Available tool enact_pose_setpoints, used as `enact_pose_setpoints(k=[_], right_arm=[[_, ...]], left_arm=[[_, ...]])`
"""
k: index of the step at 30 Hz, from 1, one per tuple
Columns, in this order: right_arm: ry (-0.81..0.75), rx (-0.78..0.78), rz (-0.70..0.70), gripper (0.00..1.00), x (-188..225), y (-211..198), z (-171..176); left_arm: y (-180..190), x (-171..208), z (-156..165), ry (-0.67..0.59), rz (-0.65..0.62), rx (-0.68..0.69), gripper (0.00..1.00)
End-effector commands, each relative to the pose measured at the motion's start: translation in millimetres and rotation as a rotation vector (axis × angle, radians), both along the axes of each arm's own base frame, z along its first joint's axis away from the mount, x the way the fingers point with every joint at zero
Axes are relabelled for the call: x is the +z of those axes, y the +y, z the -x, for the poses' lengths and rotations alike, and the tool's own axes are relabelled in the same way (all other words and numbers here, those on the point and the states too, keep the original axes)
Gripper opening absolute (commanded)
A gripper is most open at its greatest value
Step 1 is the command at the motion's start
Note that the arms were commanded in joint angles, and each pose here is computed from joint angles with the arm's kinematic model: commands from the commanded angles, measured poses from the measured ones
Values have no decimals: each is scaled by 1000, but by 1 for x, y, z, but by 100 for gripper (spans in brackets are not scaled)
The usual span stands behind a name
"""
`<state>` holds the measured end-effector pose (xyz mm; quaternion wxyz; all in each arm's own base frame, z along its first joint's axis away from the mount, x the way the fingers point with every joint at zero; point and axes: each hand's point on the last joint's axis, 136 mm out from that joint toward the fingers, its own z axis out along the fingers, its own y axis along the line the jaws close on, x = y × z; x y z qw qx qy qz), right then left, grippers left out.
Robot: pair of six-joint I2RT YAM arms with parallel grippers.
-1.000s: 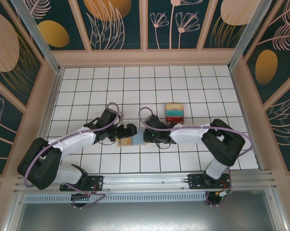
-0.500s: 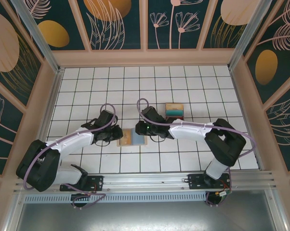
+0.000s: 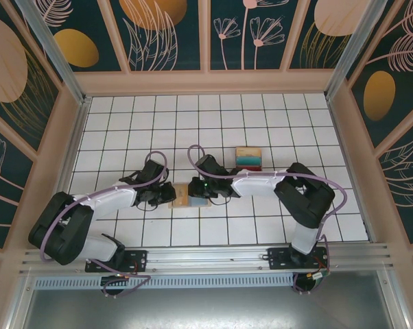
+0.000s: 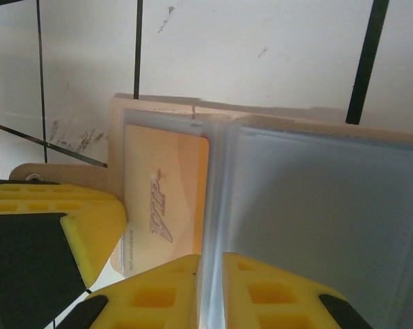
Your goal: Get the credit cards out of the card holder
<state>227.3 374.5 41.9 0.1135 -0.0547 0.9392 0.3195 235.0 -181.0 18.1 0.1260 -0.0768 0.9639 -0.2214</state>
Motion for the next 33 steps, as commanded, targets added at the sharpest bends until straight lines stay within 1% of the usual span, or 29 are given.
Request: enact_pose_setpoints(k=[1, 10, 14, 23, 33], right_arm=[[6, 12, -46, 16, 9, 16, -2], [43, -5, -10, 17, -3, 9, 0], [46, -18, -3, 17, -5, 5, -1], [68, -35, 21, 17, -16, -2, 2], [68, -33, 15, 17, -16, -1, 3]], left_arm=[[-2, -8, 7, 34, 21, -6, 15], [-2, -8, 7, 37, 23, -8, 15], [-4, 0, 4, 16, 35, -9, 15], [-9, 17, -3, -32, 75, -3, 16], [-11, 4, 4, 7, 84, -18, 16]])
